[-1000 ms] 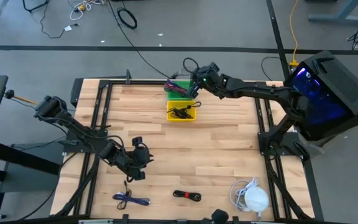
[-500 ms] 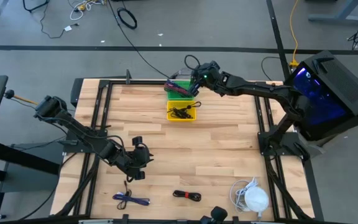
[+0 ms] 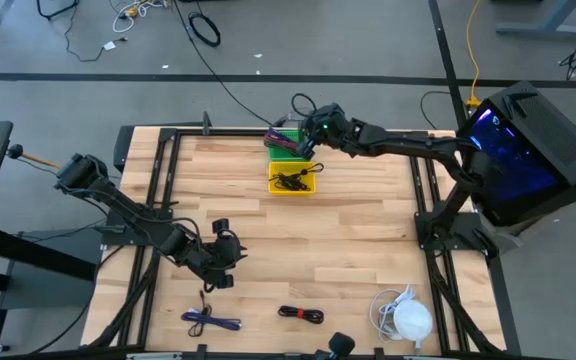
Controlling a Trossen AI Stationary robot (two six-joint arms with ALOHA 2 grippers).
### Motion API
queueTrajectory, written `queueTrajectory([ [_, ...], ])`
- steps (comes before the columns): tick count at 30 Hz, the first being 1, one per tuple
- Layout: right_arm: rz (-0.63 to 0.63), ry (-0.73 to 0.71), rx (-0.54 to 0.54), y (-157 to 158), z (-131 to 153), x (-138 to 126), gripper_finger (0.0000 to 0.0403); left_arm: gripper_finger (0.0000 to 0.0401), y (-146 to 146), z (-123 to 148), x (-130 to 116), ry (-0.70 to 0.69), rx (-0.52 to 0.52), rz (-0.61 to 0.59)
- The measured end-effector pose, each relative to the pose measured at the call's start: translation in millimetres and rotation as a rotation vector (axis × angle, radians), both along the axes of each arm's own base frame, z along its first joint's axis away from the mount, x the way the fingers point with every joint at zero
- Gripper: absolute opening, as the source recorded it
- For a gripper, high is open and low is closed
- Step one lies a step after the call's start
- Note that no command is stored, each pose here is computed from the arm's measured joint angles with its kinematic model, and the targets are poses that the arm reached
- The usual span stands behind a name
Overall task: Pick & Place USB Port
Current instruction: Put the green patterned charger cable into the green basket, then put the bottom-middle black charger cable into the yellow basket
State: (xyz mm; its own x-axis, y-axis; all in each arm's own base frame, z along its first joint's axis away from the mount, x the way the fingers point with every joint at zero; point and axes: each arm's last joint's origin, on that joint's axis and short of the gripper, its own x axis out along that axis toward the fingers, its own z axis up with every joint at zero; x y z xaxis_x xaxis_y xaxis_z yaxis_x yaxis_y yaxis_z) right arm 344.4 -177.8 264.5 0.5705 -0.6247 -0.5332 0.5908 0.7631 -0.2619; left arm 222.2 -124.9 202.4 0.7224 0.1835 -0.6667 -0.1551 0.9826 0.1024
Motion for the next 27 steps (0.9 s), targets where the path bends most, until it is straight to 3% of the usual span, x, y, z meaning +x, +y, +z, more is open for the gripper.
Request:
queueTrajectory([
  [10,0.053,0.000,0.041,2,-10,7,0.0000,0.0080,0,0,0,0.002,0.002,0.001],
  [15,0.147,-0.041,0.115,4,-15,12,0.0007,0.0080,0,0,0,0.003,0.004,0.001],
  [20,0.148,-0.045,0.122,5,-15,12,0.0038,0.0080,0,0,0,0.005,0.005,0.001],
  [27,0.117,-0.065,0.116,1,-14,12,0.0112,0.0080,0,0,0,0.005,0.004,0.001],
])
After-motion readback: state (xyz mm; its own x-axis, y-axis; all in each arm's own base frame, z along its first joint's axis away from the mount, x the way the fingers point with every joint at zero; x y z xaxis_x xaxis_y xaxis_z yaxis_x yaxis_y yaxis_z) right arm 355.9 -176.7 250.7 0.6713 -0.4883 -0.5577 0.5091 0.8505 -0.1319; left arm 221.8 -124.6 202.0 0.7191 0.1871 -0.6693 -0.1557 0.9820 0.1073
